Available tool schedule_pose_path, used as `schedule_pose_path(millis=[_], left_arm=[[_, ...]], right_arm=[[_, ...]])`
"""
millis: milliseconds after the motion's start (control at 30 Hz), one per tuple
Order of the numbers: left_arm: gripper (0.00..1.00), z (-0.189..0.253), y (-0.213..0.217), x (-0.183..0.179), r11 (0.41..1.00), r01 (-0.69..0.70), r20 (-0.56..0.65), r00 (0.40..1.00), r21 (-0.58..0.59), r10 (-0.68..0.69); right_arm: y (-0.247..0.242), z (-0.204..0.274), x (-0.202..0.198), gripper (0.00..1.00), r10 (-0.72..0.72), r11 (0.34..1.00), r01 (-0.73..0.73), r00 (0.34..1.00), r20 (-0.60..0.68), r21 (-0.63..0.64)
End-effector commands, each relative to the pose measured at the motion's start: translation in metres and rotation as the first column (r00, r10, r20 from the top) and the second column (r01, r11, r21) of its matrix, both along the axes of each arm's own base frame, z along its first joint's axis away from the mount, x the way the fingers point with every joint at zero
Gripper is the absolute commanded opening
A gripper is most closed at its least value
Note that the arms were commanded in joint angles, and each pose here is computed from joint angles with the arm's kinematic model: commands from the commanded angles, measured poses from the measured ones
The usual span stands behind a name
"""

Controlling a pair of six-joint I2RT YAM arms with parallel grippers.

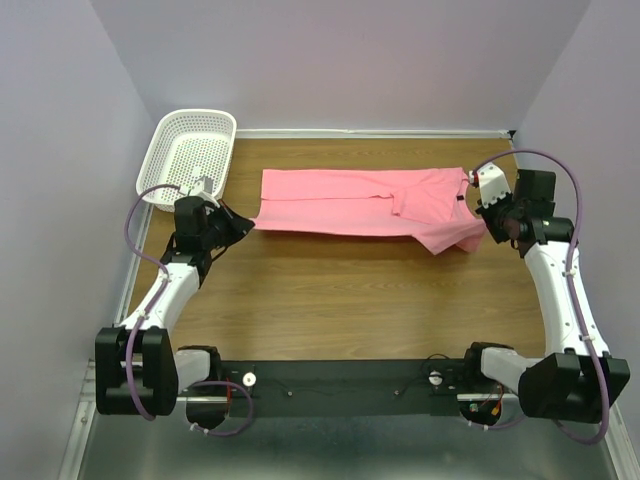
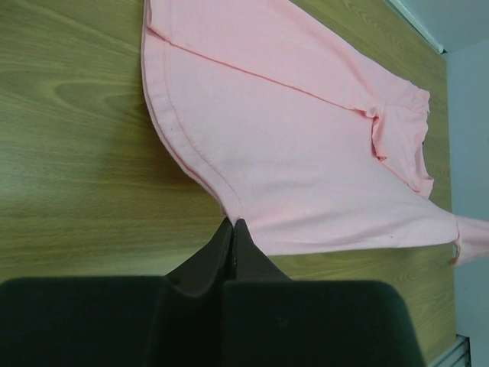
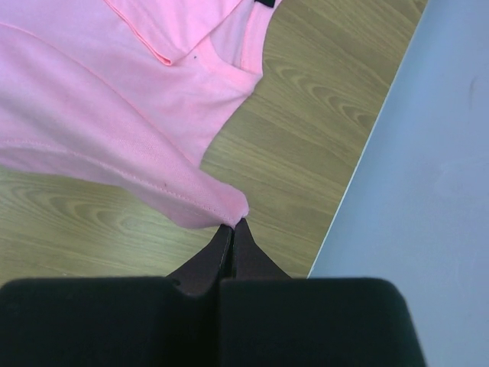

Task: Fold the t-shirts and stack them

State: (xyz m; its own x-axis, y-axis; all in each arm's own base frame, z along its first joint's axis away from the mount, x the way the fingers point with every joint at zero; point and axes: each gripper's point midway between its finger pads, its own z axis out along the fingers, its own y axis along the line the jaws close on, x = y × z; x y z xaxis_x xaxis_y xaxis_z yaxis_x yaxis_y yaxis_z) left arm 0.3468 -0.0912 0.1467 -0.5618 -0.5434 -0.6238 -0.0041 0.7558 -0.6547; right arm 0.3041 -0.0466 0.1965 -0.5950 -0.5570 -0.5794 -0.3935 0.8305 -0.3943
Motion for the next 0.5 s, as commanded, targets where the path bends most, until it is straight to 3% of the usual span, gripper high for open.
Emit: schedule_pose_path(millis=[0,467], left_arm=[[0.00,0.012,0.000,0.001,1.000,0.026,0.019,0.999,0.006,-0.027],[0.00,-0.016,0.004,0.028,1.000,0.000,-0.068,0.998,0.014,0.001]], right_arm=[[-0.001,0.005,0.007,0.01,0.022,1.000,-0.022,0.999,0.028,0.005],[0.016,-0.013,0.043,0.01,0.090,0.989,-0.085,0.995,-0.038,0.122]])
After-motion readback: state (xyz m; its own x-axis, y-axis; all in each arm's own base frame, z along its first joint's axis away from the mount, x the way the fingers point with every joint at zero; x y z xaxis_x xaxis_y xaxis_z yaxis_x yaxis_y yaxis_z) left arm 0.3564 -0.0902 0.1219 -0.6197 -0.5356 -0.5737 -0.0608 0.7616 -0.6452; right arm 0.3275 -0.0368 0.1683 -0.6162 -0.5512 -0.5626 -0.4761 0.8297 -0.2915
